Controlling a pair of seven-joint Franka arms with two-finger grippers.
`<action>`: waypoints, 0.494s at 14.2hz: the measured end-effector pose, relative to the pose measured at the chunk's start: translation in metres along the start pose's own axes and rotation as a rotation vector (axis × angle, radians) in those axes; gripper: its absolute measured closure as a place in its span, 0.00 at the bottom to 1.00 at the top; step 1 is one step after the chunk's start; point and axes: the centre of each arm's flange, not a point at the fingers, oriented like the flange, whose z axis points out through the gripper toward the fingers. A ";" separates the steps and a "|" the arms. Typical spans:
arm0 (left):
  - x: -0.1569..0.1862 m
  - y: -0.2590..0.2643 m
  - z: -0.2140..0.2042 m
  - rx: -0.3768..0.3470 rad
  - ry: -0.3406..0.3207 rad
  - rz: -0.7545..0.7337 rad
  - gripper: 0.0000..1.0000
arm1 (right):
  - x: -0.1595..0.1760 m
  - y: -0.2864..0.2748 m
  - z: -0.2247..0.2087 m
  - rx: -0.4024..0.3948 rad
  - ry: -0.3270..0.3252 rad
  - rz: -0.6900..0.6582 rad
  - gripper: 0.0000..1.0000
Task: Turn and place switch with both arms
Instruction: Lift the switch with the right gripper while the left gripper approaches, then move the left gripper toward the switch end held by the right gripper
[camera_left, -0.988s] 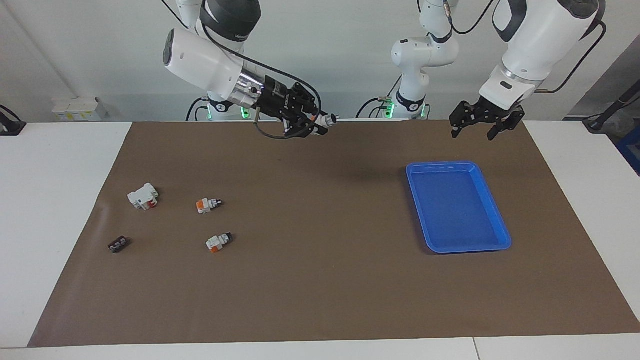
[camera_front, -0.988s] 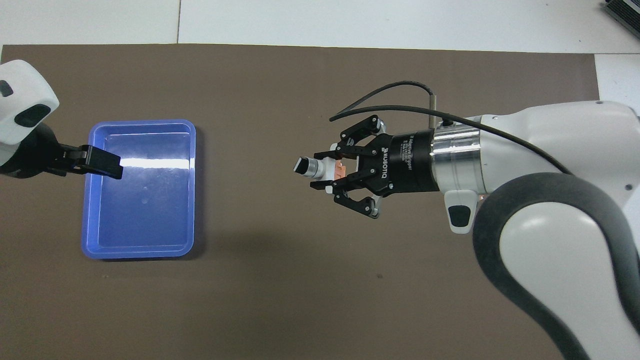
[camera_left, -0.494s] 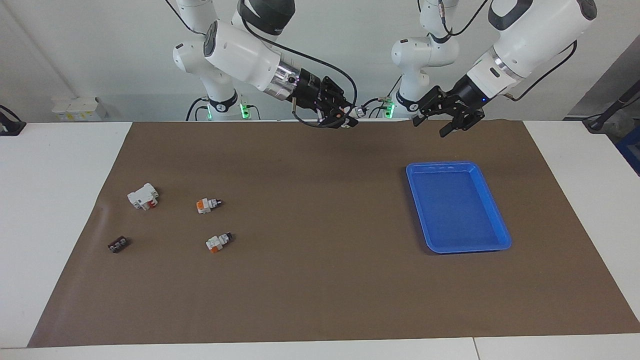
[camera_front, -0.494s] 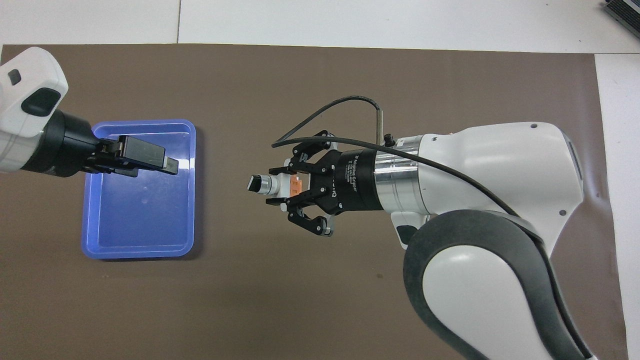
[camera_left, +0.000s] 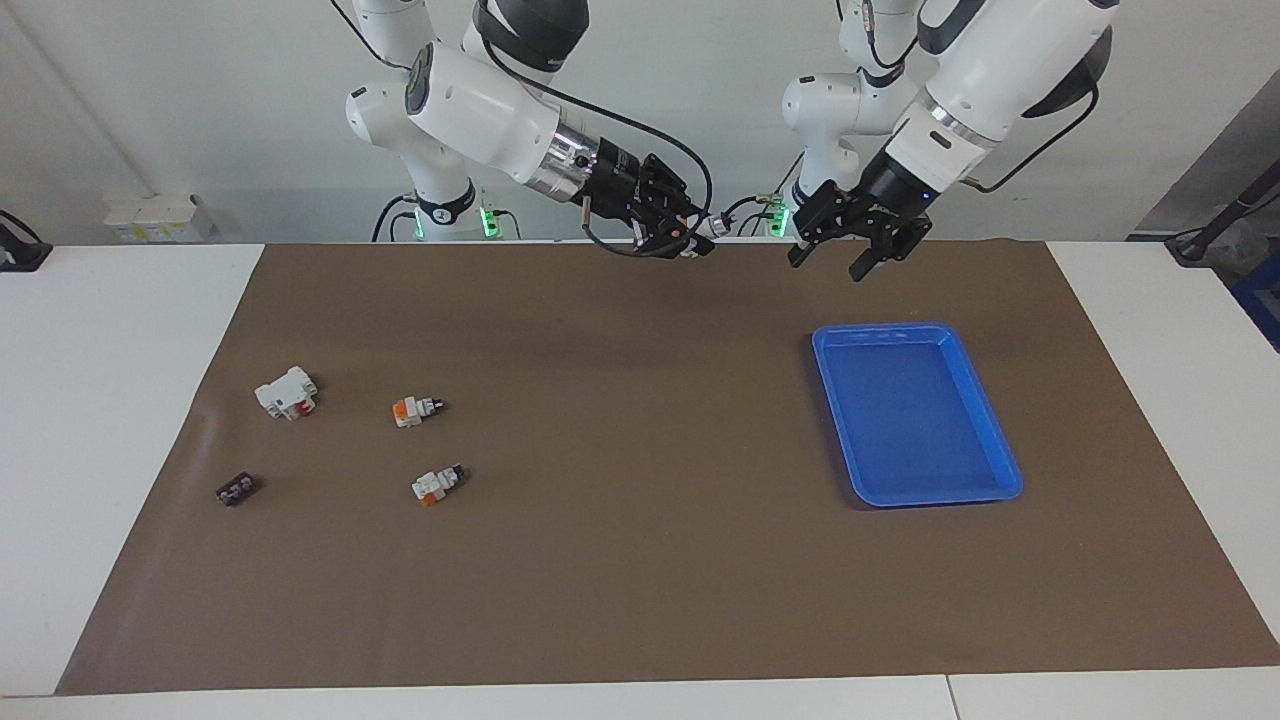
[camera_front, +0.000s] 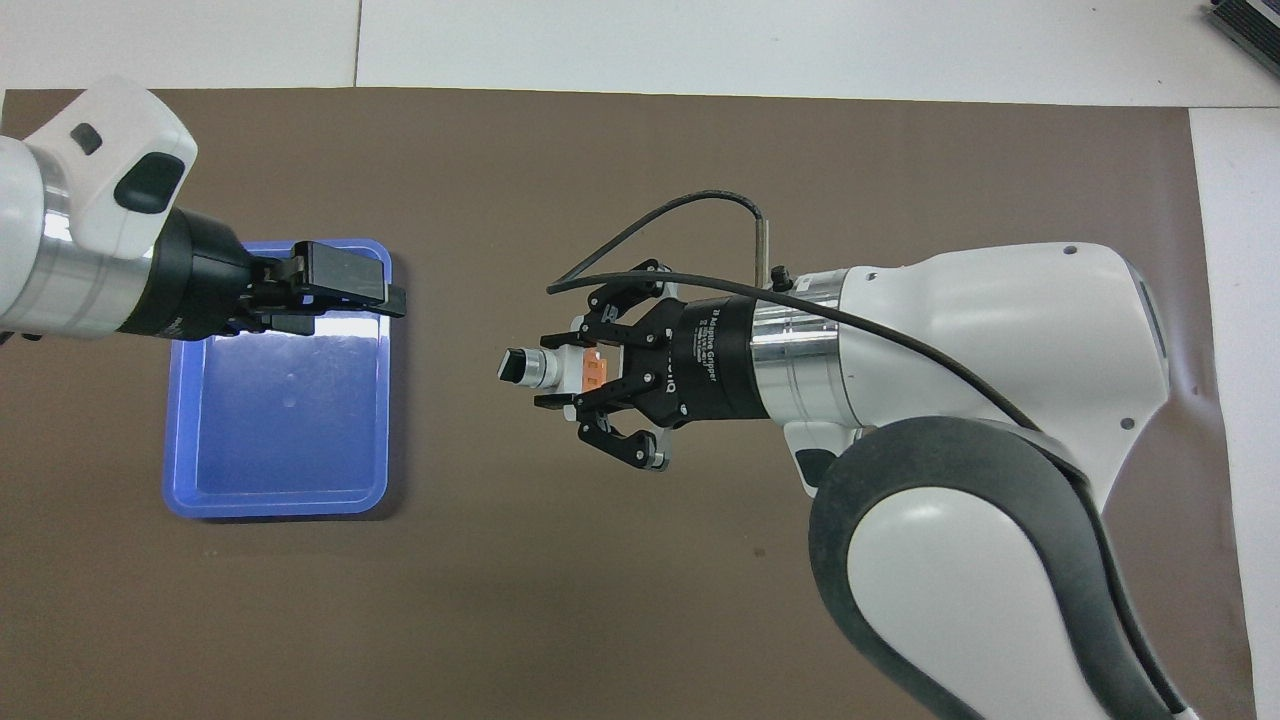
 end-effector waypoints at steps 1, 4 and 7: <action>-0.002 0.006 0.004 0.001 0.003 0.006 0.01 | 0.000 0.000 0.000 0.000 0.000 0.000 0.59; -0.002 0.005 0.003 0.002 0.007 0.032 0.14 | 0.000 0.000 0.000 0.000 0.000 0.000 0.59; -0.003 0.007 0.003 -0.002 0.003 0.130 0.25 | 0.000 0.000 0.000 0.000 0.000 0.000 0.59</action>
